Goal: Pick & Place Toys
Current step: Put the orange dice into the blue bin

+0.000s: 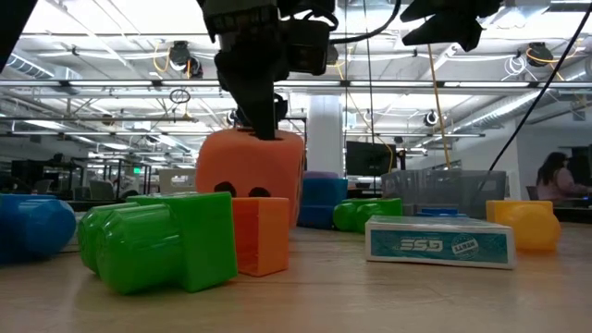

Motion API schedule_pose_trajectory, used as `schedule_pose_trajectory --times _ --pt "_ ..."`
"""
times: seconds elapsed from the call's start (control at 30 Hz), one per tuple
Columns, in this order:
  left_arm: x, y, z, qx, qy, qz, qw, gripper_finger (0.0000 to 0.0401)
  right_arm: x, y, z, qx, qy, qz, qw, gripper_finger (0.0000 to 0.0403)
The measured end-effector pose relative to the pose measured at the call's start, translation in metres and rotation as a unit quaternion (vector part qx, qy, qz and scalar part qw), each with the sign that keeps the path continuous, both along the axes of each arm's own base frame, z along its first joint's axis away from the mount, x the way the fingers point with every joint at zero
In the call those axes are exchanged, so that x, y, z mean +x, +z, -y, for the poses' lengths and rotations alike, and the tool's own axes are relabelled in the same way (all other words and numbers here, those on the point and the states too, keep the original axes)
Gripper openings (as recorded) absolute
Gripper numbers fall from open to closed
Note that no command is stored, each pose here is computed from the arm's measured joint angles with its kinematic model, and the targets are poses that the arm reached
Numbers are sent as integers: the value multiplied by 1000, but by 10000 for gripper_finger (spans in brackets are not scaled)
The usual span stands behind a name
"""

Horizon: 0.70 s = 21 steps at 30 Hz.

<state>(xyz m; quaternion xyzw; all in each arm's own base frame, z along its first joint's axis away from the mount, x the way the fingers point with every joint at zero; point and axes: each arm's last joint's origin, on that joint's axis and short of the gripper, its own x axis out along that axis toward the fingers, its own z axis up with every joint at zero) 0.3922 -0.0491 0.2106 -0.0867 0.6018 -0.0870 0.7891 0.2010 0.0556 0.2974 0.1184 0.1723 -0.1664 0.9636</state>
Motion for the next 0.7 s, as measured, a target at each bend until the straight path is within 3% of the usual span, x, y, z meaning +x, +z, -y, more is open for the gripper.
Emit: schedule_pose_trajectory --times 0.17,0.47,0.7 --pt "-4 6 -9 21 9 -3 1000 227 0 0 0 -2 1 0 1000 212" --pt "-6 8 -11 16 11 -9 1000 169 0 0 0 -2 1 -1 1000 212" --pt "-6 8 -11 14 15 -9 1000 154 0 0 0 -2 1 -1 1000 212"
